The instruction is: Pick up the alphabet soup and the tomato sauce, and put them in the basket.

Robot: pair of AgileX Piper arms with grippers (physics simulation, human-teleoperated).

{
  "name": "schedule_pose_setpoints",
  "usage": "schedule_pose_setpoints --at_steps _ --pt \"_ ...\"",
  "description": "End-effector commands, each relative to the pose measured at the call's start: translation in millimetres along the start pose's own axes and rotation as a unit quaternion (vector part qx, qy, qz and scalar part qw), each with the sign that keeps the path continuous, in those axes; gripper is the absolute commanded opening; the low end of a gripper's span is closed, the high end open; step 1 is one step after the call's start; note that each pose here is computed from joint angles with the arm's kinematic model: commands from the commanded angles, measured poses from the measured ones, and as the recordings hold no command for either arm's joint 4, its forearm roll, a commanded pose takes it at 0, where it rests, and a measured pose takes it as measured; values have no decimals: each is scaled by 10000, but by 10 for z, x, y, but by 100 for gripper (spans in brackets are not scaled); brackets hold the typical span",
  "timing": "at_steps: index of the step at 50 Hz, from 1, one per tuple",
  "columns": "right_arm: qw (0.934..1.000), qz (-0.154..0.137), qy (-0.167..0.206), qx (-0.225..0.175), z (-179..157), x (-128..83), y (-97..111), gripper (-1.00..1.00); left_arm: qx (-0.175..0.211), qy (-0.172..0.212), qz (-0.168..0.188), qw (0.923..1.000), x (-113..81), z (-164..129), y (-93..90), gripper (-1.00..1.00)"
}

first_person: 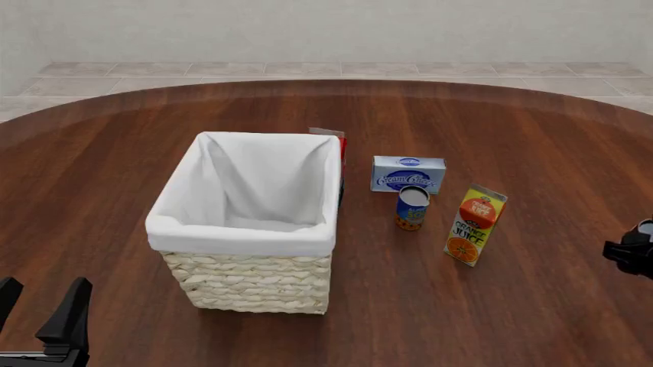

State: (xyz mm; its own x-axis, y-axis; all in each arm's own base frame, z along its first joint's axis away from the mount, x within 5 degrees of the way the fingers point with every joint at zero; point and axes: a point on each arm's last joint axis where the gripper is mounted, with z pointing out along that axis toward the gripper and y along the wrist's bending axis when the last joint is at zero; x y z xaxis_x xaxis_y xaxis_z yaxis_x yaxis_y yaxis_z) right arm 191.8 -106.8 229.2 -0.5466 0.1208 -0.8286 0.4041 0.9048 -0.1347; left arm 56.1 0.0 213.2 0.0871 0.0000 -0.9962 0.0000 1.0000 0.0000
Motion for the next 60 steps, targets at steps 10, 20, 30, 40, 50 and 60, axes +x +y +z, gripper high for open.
schedule_pose_setpoints --at_steps 10,20,30,40,50,60 --pt "9993 45 -323 -186 -115 -268 78 -100 0 0 0 10000 0 0 0 100" --pt "9984 57 -443 -355 -185 -382 154 -100 0 0 0 10000 0 0 0 100" --pt "9964 -52 -633 -562 -317 -513 245 -100 0 0 0 10000 0 0 0 100" --pt "9943 -199 -740 -740 -382 -608 327 -100 0 0 0 10000 0 0 0 100" --pt "9906 -309 -928 -951 -480 -734 420 -100 0 0 0 10000 0 0 0 100" --pt "9879 -378 -1047 -1080 -527 -825 480 -100 0 0 0 10000 0 0 0 100"
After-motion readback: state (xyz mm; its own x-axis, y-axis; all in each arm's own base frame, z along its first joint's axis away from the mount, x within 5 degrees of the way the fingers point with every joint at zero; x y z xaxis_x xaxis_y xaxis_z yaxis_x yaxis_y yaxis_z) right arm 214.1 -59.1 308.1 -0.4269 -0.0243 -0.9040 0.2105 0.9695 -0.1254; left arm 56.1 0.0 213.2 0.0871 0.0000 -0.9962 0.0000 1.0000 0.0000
